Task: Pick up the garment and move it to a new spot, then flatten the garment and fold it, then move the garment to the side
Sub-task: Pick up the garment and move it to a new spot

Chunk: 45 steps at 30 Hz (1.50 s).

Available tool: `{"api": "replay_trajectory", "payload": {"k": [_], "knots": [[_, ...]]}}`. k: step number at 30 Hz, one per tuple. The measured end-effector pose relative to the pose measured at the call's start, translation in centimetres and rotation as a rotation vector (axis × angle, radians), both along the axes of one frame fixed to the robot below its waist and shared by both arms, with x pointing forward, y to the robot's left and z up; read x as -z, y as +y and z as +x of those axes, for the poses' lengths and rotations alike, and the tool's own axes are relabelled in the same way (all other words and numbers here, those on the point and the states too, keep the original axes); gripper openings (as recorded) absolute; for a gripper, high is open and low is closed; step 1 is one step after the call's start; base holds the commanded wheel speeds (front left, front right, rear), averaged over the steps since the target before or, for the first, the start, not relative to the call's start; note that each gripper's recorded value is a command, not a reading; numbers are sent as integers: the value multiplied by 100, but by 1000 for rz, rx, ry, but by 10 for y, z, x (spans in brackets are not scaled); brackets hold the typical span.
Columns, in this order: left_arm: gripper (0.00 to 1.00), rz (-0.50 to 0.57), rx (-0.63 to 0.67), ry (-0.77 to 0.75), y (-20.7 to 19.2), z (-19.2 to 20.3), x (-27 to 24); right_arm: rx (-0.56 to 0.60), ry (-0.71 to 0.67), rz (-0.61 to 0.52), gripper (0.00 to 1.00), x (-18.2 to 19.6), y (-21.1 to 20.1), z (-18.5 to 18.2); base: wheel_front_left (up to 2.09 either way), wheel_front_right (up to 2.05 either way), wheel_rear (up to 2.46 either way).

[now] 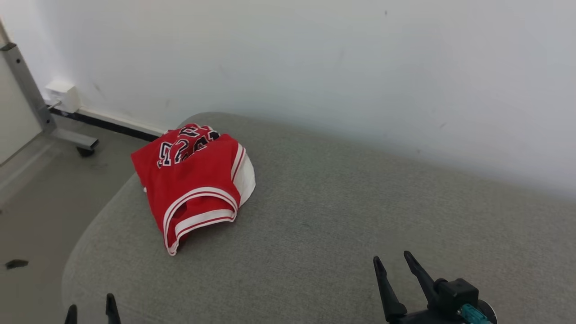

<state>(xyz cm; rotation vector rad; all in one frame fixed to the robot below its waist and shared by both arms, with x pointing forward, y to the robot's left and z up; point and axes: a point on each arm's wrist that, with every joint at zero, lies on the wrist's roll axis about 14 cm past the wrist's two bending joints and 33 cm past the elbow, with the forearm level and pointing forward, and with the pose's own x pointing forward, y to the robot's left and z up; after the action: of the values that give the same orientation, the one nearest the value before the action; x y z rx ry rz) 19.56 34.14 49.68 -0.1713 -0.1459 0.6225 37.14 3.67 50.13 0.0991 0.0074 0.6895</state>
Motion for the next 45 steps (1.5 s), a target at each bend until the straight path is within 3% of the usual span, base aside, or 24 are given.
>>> {"api": "replay_trajectory", "payload": {"k": [11,23,29,38,42,45], "knots": [[100,-2,-166,35,23,-41,2,-131,22,-5,100,7,46,3,0,0,0],[100,-12,-145,66,20,-37,6,-115,46,1,100,13,42,6,0,0,0],[100,28,-43,85,36,1,-17,-92,48,0,100,17,34,8,0,0,0],[100,98,11,78,80,69,-71,-154,-37,7,100,-4,59,25,0,0,0],[100,95,27,106,93,93,-78,-161,-34,6,100,-1,60,31,0,0,0],[100,7,56,129,98,123,-72,-142,-24,11,100,4,54,40,0,0,0]]}}
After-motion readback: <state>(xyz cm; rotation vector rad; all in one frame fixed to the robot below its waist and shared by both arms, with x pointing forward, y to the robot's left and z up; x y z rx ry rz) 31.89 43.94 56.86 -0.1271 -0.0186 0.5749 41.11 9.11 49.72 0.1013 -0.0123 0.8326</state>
